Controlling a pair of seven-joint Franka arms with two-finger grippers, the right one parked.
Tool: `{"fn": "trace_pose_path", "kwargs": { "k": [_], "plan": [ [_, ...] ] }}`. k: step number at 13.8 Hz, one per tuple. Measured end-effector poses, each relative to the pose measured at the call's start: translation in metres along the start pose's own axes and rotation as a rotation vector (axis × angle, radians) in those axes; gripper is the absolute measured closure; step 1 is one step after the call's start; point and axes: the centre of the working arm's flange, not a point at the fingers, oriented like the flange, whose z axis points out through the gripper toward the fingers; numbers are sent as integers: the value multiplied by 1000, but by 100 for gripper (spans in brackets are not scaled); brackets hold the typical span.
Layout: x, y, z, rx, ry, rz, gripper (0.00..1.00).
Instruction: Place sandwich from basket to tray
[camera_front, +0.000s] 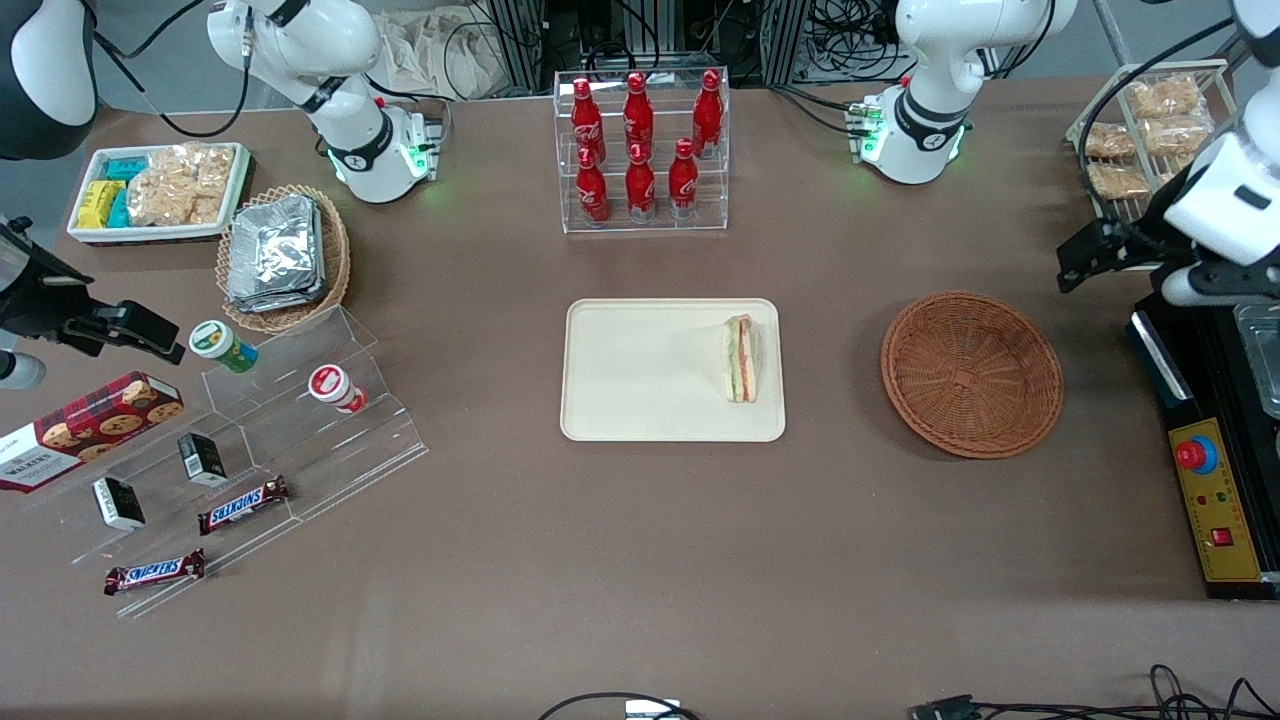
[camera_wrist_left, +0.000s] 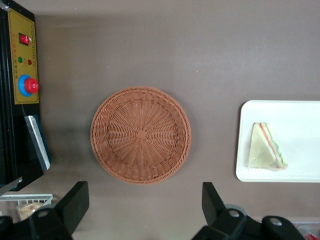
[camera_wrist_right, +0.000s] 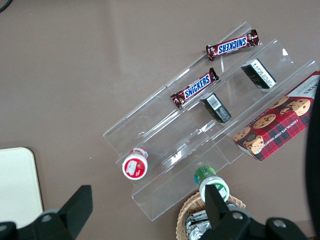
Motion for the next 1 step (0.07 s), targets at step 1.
{"fn": "trace_pose_path", "kwargs": {
  "k": [1],
  "plan": [
    [-3, 0, -3, 0, 0, 2, 0]
  ]
}}
